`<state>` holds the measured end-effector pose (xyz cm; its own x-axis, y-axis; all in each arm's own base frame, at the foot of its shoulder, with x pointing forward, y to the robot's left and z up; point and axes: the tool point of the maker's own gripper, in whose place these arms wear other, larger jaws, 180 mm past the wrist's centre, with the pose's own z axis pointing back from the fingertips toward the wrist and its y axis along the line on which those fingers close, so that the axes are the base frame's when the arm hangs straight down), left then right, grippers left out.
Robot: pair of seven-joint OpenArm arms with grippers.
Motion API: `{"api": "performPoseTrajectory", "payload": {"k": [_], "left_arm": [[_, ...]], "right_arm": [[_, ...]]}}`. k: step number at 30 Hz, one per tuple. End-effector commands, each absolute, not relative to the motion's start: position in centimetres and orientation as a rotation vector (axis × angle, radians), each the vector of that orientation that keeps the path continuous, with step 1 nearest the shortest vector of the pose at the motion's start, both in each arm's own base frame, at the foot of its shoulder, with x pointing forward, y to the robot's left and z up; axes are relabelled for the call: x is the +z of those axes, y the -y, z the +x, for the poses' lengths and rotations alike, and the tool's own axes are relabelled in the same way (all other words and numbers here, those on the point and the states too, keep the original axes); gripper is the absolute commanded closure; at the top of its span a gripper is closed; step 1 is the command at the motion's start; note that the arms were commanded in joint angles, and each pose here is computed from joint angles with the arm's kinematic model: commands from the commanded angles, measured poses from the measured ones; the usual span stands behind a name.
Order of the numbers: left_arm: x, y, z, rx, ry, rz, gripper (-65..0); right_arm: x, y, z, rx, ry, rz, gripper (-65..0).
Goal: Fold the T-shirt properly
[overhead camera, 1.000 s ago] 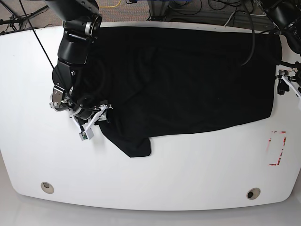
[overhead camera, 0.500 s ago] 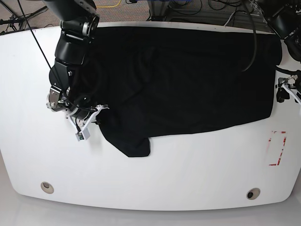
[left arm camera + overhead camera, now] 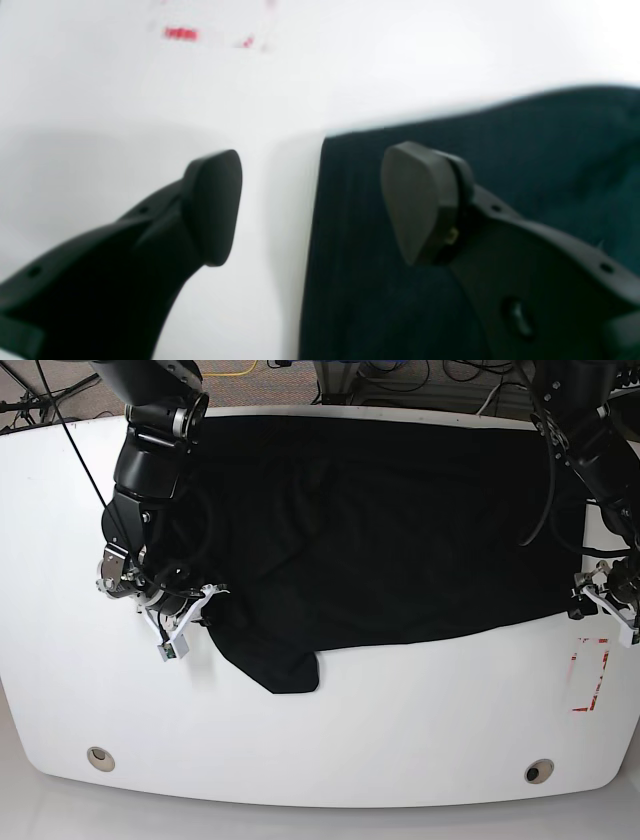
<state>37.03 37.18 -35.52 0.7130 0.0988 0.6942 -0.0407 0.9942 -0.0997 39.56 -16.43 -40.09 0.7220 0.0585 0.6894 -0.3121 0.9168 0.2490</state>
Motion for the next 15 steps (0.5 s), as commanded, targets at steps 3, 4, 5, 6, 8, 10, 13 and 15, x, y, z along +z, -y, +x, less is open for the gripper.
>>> {"api": "performPoseTrajectory", "payload": {"k": [3, 4, 5, 6, 8, 10, 13, 15], "left_arm": [[-35.9, -37.1, 38.8, 0.133, 0.804, -0.157, -44.7], [-36.3, -37.1, 38.7, 0.144, 0.800, -0.168, -44.7], [-36.6, -37.2, 38.6, 0.151, 0.796, -0.172, -44.7], [-37.0, -37.2, 38.5, 0.161, 0.791, -0.182, -44.7], [-37.6, -37.2, 38.4, 0.185, 0.789, -0.195, -44.7], [-38.3, -37.2, 38.3, 0.212, 0.785, -0.203, -44.7], [-38.7, -37.1, 38.3, 0.230, 0.782, -0.212, -44.7], [-38.8, -37.0, 38.3, 0.231, 0.780, -0.215, -44.7]], "right_arm": [[-38.1, 16.5, 41.0, 0.218, 0.806, 0.366, 0.0], [-38.2, 16.5, 40.9, 0.217, 0.803, 0.366, 0.0], [-38.5, 16.5, 40.7, 0.216, 0.797, 0.367, 0.0], [-38.6, 16.5, 40.6, 0.215, 0.794, 0.367, 0.0], [-38.7, 16.5, 40.5, 0.215, 0.793, 0.367, 0.0], [-38.6, 16.5, 40.6, 0.215, 0.794, 0.367, 0.0], [-38.5, 16.4, 40.5, 0.216, 0.798, 0.368, 0.0], [-38.6, 16.4, 40.5, 0.216, 0.796, 0.368, 0.0]]}}
